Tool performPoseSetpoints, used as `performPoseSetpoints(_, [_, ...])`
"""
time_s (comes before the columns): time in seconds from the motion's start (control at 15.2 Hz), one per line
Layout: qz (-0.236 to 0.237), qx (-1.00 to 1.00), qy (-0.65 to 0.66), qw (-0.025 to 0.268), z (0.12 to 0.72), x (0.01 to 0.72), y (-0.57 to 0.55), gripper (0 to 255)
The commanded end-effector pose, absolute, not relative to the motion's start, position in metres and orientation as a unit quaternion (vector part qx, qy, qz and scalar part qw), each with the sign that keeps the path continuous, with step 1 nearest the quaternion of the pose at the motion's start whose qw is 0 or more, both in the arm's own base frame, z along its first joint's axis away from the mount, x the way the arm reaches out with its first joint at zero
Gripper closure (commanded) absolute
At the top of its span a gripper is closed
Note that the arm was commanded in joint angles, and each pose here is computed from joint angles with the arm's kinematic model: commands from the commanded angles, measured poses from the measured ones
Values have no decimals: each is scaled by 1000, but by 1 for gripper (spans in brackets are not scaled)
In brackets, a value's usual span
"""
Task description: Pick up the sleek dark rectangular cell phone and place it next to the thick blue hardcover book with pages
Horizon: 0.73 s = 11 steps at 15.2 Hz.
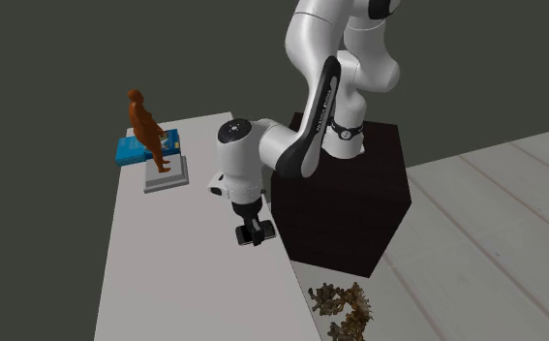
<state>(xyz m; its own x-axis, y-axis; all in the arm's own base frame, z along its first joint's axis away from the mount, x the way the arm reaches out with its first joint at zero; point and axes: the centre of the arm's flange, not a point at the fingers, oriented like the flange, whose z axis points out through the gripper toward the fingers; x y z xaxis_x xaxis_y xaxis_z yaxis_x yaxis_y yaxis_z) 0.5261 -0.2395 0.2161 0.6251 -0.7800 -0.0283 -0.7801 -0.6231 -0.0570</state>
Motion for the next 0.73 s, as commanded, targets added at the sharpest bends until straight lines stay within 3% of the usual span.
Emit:
performPoseSetpoints(0.0, [1, -901, 433, 32, 226, 526, -239, 255])
performPoseSetpoints(0.66, [1, -901, 433, 32, 279, 526, -239, 255])
